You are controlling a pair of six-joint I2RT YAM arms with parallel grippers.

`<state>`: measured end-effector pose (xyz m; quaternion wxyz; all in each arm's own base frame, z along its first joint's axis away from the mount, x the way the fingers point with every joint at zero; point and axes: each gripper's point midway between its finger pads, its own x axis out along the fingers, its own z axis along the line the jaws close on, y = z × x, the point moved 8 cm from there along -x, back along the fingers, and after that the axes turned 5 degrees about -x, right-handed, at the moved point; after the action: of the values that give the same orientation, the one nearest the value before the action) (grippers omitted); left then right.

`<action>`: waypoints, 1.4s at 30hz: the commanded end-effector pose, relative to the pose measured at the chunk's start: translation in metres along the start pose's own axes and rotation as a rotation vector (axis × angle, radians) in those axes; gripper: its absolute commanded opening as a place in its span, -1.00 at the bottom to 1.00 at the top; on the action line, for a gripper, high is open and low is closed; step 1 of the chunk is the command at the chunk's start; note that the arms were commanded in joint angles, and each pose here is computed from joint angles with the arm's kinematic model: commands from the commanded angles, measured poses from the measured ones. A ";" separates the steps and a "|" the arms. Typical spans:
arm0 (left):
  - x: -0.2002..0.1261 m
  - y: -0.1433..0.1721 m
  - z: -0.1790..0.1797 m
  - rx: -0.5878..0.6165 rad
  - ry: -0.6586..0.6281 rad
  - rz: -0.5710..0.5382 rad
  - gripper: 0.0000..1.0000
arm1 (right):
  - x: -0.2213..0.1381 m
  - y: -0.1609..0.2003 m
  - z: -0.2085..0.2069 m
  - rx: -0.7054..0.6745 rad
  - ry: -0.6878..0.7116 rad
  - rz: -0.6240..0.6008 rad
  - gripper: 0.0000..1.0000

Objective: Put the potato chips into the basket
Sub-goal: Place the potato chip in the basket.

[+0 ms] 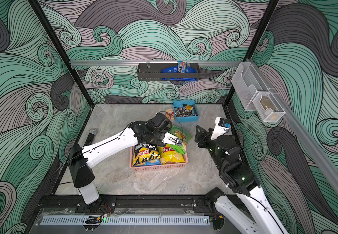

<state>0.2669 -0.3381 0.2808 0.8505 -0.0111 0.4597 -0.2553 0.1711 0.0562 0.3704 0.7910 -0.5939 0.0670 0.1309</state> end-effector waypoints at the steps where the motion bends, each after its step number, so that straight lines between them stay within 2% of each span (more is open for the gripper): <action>1: -0.024 0.004 0.012 -0.028 -0.067 0.001 -1.00 | 0.006 0.004 0.002 -0.012 -0.007 0.030 0.42; 11: -0.041 0.017 0.007 -0.176 -0.044 0.063 -1.00 | 0.022 0.013 0.006 -0.021 -0.008 0.091 0.42; 18: -0.043 0.018 -0.002 -0.287 0.012 0.060 -1.00 | 0.025 0.017 0.007 -0.021 -0.010 0.108 0.42; 25: -0.047 0.025 0.012 -0.377 -0.057 0.084 -1.00 | 0.023 0.019 0.006 -0.019 -0.014 0.107 0.42; 36: -0.067 0.027 0.027 -0.498 -0.089 0.070 -1.00 | 0.026 0.021 0.006 -0.021 -0.013 0.117 0.42; 42: -0.060 0.023 0.018 -0.538 -0.006 0.041 -1.00 | 0.028 0.024 0.007 -0.009 -0.022 0.124 0.42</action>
<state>0.2698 -0.2974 0.3215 0.8403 -0.1994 0.4936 -0.1025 0.1892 0.0716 0.3441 0.7731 -0.5984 0.0985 0.1860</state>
